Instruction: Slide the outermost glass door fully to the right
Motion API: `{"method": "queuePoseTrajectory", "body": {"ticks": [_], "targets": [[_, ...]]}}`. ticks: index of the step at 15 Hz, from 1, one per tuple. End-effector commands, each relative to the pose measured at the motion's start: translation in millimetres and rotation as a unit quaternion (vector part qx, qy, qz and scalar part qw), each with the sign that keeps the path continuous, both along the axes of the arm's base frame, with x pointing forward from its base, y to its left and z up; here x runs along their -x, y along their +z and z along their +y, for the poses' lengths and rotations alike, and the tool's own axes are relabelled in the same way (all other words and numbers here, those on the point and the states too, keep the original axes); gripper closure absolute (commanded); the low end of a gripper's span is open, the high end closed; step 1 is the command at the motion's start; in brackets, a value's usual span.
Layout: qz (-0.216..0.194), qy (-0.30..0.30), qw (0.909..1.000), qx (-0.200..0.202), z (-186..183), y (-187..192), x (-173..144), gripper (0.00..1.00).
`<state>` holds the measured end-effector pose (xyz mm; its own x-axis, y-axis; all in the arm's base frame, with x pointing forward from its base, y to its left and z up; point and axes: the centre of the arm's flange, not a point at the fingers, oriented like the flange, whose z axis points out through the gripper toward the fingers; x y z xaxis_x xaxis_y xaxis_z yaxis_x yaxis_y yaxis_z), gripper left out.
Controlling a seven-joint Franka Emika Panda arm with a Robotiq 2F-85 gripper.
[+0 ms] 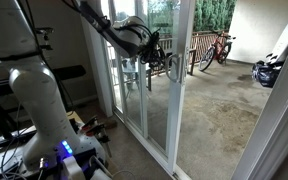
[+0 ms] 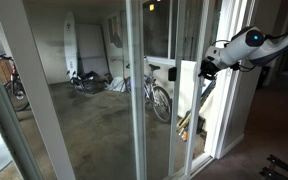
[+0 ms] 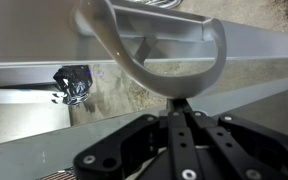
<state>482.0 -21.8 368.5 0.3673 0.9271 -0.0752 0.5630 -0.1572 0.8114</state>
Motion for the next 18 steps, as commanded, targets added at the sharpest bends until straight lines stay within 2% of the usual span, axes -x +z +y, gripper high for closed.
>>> {"method": "queuePoseTrajectory", "body": {"ticks": [1,4,10,18], "targets": [[0.007,-0.062,0.9977,-0.027,-80.0,12.8,15.9,0.96],[0.003,-0.075,0.9962,-0.044,-100.7,14.2,17.0,0.95],[-0.003,-0.108,0.9934,-0.039,-129.5,15.6,18.1,0.95],[-0.003,-0.143,0.9889,-0.04,-188.5,25.9,33.2,0.96]]}}
